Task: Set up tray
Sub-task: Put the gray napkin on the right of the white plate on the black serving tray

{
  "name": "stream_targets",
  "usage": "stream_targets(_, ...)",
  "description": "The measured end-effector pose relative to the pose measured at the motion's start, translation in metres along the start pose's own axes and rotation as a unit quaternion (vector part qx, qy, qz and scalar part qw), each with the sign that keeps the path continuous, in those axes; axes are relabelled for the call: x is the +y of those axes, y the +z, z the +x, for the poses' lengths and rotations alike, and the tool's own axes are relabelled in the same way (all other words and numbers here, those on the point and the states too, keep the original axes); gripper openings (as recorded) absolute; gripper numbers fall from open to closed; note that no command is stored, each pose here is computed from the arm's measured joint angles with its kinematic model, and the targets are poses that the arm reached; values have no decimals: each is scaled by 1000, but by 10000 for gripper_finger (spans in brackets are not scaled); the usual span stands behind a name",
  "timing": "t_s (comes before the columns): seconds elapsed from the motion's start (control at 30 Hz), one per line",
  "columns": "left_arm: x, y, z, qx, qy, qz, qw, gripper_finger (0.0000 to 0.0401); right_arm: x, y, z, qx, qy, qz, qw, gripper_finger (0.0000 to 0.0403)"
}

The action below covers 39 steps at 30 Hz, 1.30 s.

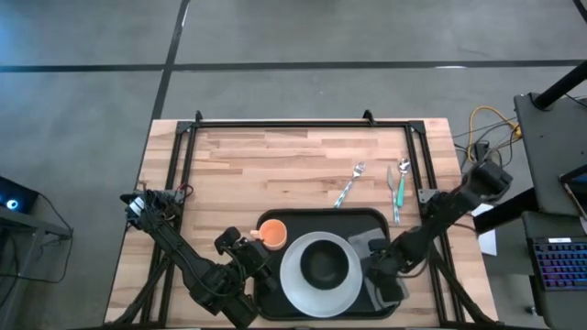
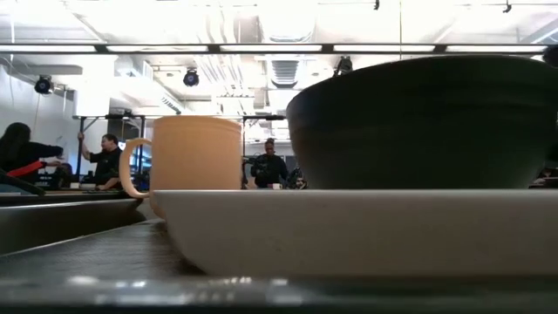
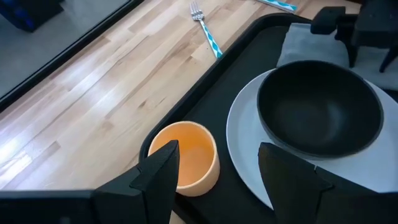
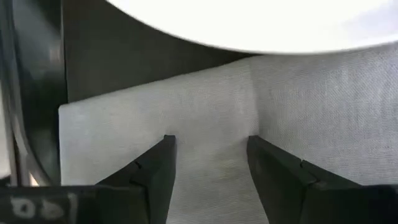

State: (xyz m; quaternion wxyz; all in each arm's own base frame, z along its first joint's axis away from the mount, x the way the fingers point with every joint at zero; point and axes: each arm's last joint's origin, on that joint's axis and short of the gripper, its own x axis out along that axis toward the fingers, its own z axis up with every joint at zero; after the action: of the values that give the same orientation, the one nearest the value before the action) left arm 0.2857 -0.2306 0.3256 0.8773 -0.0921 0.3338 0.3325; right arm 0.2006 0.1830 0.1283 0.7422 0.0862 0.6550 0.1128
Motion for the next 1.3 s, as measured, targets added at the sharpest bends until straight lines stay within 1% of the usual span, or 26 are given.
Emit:
stream_targets(0.1,0,0,0,4,-1,-1,1000,199,5,8,4,-13,-13,-2,1000,181)
stream_targets(0.2,0,-1,0,14,-4,-1,1000,199,10,17,1,-61,-39,-4,997,176)
stream_targets(0.23,-1,-1,0,18,-6,-2,1000,199,10,20,-1,-79,-47,3,996,175)
stream_targets(0.3,-1,-1,0,24,-10,-5,1000,199,6,27,-3,-111,-60,37,991,173)
stream_targets(0.37,-2,-1,0,29,-13,-8,999,199,2,33,-5,-132,-54,76,987,173)
stream_targets(0.43,-2,-1,0,29,-14,-9,999,199,1,39,-6,-152,-40,99,983,174)
stream_targets(0.53,-3,-1,0,29,-15,-10,999,199,3,45,-6,-174,-19,107,979,172)
stream_targets(0.73,-4,-1,0,28,-19,-14,999,199,4,53,3,-199,-5,127,972,171)
stream_targets(0.9,-4,-1,-1,28,-21,-15,999,199,5,56,1,-216,-17,118,969,171)
stream_targets(1.03,-4,-1,-1,27,-23,-17,999,199,9,54,-15,-197,-40,108,974,171)
stream_targets(1.1,-5,-1,-1,27,-23,-17,999,199,9,50,-22,-185,-56,91,977,171)
stream_targets(1.2,-5,-2,0,27,-23,-17,999,199,14,51,-31,-176,-66,60,980,171)
stream_targets(1.3,-5,-4,1,28,-21,-14,999,199,16,49,-32,-164,-75,38,983,171)
